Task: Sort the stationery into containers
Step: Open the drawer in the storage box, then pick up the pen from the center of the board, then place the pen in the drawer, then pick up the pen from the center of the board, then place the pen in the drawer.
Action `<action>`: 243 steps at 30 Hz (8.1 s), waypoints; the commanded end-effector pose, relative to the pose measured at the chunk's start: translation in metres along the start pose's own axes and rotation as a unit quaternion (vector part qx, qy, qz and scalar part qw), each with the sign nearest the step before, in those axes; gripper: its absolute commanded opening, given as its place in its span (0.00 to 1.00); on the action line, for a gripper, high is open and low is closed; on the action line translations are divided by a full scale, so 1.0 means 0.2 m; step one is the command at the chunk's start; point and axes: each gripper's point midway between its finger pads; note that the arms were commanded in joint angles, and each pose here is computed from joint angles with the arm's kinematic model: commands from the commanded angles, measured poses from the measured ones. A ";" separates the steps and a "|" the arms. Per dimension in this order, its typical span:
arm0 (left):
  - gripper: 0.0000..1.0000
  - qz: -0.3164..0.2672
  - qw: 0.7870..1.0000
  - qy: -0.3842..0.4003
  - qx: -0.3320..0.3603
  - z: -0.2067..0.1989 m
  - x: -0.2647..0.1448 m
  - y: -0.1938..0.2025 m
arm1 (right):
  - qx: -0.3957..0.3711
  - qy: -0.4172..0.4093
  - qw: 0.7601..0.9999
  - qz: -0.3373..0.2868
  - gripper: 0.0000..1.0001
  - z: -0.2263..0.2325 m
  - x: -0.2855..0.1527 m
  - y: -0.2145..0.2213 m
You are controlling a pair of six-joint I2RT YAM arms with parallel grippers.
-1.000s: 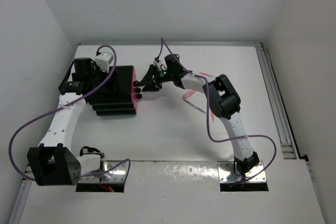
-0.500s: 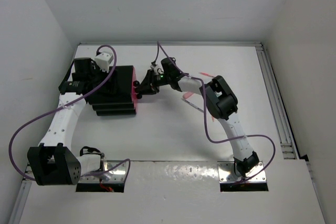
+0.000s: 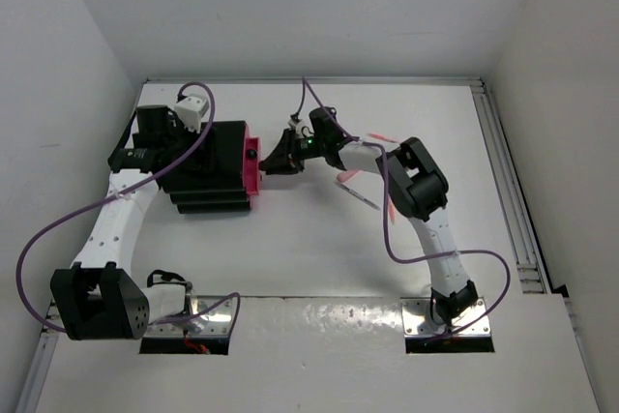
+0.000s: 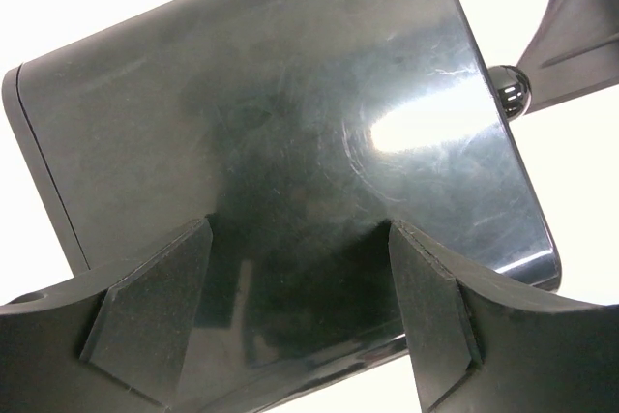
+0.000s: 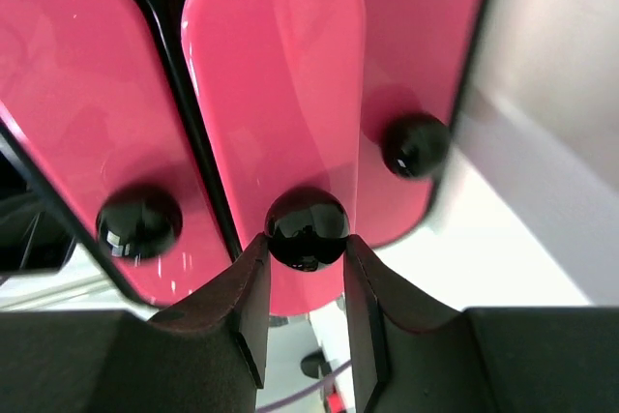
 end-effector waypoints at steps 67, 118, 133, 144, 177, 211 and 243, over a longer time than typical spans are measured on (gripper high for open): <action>0.80 -0.013 1.000 -0.007 0.009 0.02 -0.02 -0.06 | -0.382 0.501 0.774 -0.056 0.39 -0.65 -1.19 0.03; 0.80 -0.009 1.000 -0.006 -0.008 0.00 -0.01 -0.04 | -0.265 0.200 0.936 -0.119 0.00 0.31 -0.25 -0.02; 0.80 -0.006 1.000 -0.007 -0.008 0.00 -0.01 -0.02 | -0.253 0.207 0.939 -0.108 0.28 0.23 -0.12 -0.04; 0.80 -0.005 1.000 -0.009 -0.005 0.01 -0.01 -0.03 | -0.260 0.191 0.935 -0.149 0.44 0.42 -0.41 -0.02; 0.81 -0.002 1.000 -0.009 0.006 0.01 -0.02 -0.01 | -0.152 0.546 0.804 -0.178 0.30 -0.87 -1.56 -0.05; 0.81 0.007 1.000 0.003 -0.007 -0.01 0.00 0.01 | -0.242 0.238 0.930 -0.145 0.00 0.39 -0.30 -0.05; 0.81 -0.001 1.000 -0.001 -0.001 0.00 -0.01 -0.01 | -0.229 0.337 0.864 -0.295 0.27 0.23 -1.08 -0.50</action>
Point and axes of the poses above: each gripper's point midway between its finger pads, its own x axis out along the fingers, its own z axis along the line the jaws close on, y = z × x, and after that the axes turned 15 degrees about x, right-handed
